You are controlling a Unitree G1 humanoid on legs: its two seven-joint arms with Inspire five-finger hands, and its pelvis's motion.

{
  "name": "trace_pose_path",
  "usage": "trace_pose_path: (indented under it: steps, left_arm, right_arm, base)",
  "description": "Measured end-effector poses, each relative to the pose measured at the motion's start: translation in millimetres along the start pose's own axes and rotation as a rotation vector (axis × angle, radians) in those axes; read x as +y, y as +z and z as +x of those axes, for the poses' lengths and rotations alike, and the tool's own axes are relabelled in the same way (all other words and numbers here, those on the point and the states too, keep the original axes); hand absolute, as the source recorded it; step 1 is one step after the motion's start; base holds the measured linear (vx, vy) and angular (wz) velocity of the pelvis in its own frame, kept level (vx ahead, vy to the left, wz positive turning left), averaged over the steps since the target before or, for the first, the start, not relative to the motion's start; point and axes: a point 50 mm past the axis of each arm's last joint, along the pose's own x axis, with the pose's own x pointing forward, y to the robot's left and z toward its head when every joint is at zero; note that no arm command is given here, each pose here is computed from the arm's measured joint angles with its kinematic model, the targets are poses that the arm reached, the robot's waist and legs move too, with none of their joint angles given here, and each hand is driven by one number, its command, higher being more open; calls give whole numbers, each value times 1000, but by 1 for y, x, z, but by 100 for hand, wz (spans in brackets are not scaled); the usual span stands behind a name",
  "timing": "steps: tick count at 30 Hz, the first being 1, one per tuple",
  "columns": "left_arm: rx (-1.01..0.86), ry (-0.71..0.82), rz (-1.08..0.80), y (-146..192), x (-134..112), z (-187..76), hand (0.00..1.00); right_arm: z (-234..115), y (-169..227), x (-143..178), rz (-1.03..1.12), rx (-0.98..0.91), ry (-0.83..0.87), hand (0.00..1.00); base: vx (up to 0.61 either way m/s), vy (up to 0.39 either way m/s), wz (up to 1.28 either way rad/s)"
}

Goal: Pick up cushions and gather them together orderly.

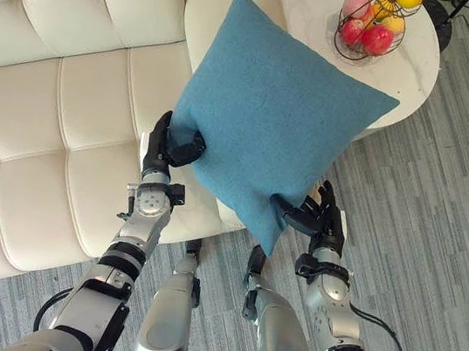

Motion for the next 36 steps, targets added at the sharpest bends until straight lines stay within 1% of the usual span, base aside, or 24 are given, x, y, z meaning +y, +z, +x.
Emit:
trace_pose_path:
  steps: [4, 9, 10, 13, 16, 21, 25, 26, 27, 29, 36]
  left_arm:
    - [-2, 5, 13, -1, 6, 0, 0]
    - [9, -61, -4, -11, 0, -17, 0]
    - [36, -92, -18, -19, -2, -24, 0]
    - [101, -114, -30, -37, -2, -37, 0]
    - [180, -121, -57, -59, -1, -55, 0]
    - [269, -119, -75, -81, 3, -78, 0]
    - [324, -107, -112, -94, 10, -103, 0]
    - [324, -106, -112, -94, 10, -103, 0]
    - [329, -105, -135, -94, 9, -110, 0]
    - [315, -109, -160, -90, 7, -115, 0]
    - [268, -92, -291, -73, 6, -143, 0]
  right_arm:
    - [2, 2, -1, -18, -5, 18, 0]
    - [5, 5, 3, -24, -4, 37, 0]
    - [6, 2, -3, -24, 7, 18, 0]
    - [6, -6, -7, -36, 47, 16, 0]
    - [2, -18, -12, -46, 105, 9, 0]
    - [-7, -33, -19, -59, 172, 12, 0]
    - [-23, -51, -25, -64, 256, 17, 0]
    - [-23, -51, -25, -64, 257, 17, 0]
    - [-29, -55, -28, -64, 273, 11, 0]
    - [-35, -55, -29, -61, 271, 8, 0]
    - [-65, -32, -34, -113, 153, 9, 0]
  base:
    - [-48, 5, 0]
    - [17, 17, 9]
    - [31, 24, 21]
    - [46, -3, 19]
    - [-5, 11, 15]
    - [-59, 22, 10]
    - [-50, 8, 12]
    - [-18, 2, 21]
    - [-11, 3, 18]
    - [-10, 2, 21]
    - [19, -4, 21]
